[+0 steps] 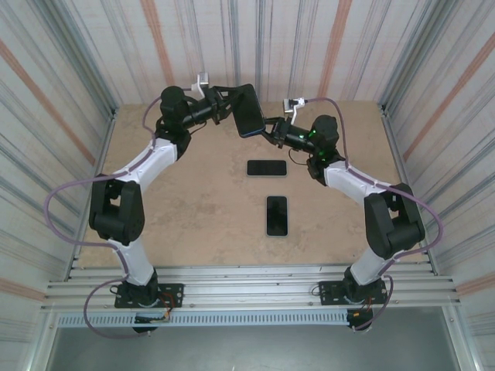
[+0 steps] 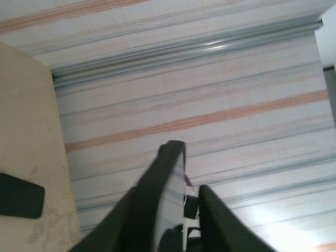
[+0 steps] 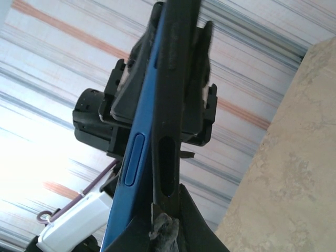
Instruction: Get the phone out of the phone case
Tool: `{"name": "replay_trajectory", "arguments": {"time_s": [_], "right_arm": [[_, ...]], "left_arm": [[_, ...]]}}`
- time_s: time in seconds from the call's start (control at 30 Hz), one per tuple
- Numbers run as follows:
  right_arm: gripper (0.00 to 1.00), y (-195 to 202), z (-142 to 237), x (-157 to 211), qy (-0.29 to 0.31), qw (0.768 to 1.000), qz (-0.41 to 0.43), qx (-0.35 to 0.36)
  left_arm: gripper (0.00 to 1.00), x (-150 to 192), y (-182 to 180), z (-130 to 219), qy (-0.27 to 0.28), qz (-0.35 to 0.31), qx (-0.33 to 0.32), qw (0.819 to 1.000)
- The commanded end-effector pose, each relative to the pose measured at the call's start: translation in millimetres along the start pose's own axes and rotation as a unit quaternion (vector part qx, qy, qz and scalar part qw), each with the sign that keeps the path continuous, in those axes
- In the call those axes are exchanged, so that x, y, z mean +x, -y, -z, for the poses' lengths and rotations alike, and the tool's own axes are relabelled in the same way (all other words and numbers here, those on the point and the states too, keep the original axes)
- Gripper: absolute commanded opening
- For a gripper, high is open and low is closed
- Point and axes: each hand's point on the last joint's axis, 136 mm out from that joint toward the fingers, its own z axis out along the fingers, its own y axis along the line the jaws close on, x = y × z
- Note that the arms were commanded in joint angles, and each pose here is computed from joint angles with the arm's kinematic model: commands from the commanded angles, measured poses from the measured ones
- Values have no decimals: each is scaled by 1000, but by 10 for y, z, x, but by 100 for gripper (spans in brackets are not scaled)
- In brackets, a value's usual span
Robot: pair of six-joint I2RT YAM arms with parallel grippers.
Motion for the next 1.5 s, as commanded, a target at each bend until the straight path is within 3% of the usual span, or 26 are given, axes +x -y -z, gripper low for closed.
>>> {"name": "replay_trajectory", "arguments": {"time_s": [0.0, 0.23, 0.47, 0.7, 0.83, 1.2, 1.47], "right_arm": [[6, -127, -14, -40, 11, 999, 17, -28], [5, -40, -22, -135, 33, 999, 16, -21], [5, 79, -35, -336, 98, 995, 36, -2], [6, 248, -35, -477, 159, 985, 55, 30], [6, 302, -59, -504, 175, 982, 62, 41], [6, 379, -209, -358, 164, 982, 78, 48], [6, 351, -269, -284, 158, 984, 78, 39]], "left_arm": [[43, 13, -20, 28, -5, -6, -8, 1000], [71, 29, -204, 160, 8, -2, -74, 997], [75, 100, -402, 398, 56, 36, -130, 989], [74, 319, -405, 610, 117, 104, -148, 976], [70, 489, -370, 586, 143, 162, -125, 968], [57, 662, -170, 249, 125, 188, -80, 971], [49, 648, -321, 215, 128, 198, -86, 968]]}}
